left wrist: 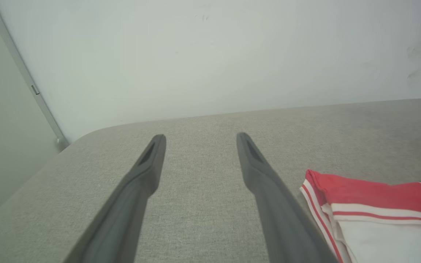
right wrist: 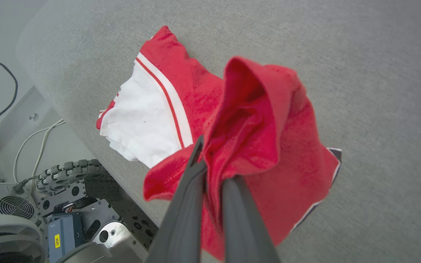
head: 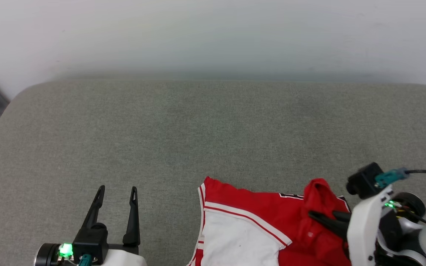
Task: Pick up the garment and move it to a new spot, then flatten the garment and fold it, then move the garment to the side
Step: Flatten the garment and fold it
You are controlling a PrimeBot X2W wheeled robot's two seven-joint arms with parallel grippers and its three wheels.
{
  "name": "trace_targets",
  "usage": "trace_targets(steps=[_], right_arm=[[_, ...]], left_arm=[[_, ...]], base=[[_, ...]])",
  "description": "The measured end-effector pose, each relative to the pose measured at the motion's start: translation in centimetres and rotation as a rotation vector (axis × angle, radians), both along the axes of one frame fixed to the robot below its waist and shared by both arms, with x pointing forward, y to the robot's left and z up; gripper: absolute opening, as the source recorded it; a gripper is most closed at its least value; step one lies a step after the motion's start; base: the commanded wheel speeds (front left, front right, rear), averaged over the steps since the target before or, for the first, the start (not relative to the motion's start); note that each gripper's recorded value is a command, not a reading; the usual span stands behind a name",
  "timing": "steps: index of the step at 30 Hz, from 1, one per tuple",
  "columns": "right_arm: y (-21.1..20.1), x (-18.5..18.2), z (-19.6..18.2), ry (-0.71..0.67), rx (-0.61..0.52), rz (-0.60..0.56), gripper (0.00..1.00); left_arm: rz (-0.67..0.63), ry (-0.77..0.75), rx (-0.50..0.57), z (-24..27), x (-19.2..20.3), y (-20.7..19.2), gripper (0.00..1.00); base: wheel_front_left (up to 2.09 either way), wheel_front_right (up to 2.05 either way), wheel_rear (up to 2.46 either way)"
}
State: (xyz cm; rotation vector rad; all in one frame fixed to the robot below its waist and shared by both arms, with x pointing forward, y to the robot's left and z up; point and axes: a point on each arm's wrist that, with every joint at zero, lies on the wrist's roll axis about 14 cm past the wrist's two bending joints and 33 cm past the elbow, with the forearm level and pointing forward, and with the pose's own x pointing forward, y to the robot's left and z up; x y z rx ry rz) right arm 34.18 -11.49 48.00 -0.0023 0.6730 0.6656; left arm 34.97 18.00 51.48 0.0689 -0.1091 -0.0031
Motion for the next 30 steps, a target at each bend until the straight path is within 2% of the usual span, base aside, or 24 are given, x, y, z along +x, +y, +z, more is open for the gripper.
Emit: trace_targets(steps=[8, 14, 16, 20, 27, 28, 29, 30], right_arm=[[7.8, 1.5, -1.0, -0.005, -0.049, 0.235, 0.0], [10.4, 1.8, -5.4, 0.074, -0.138, 0.327, 0.0], [10.5, 1.6, -7.3, 0.104, -0.181, 0.348, 0.0], [11.3, 0.7, -10.2, 0.171, -0.196, 0.366, 0.0], [11.8, 1.0, -10.7, 0.116, -0.203, 0.375, 0.0], [11.8, 1.0, -10.3, 0.095, -0.199, 0.377, 0.46], [12.0, 1.1, -9.8, 0.069, -0.189, 0.38, 1.0], [12.1, 1.3, -9.1, 0.036, -0.17, 0.377, 1.0]], left_arm=[[-0.001, 0.013, -0.005, -0.4, 1.4, 0.0, 1.0], [0.01, 0.029, -0.008, -1.0, 2.4, 0.4, 1.0], [0.015, 0.036, -0.009, -1.2, 2.6, 0.5, 1.0], [0.021, 0.047, -0.006, -1.6, 3.0, 0.7, 1.0], [0.021, 0.047, -0.007, -1.6, 2.9, 0.6, 1.0], [0.022, 0.044, -0.007, -1.5, 2.8, 0.6, 1.0], [0.021, 0.041, -0.007, -1.4, 2.7, 0.6, 1.0], [0.021, 0.038, -0.007, -1.3, 2.5, 0.6, 1.0]], base=[[0.0, 0.0, 0.0], [0.0, 0.0, 0.0], [0.0, 0.0, 0.0], [0.0, 0.0, 0.0], [0.0, 0.0, 0.0], [0.0, 0.0, 0.0], [0.0, 0.0, 0.0], [0.0, 0.0, 0.0]])
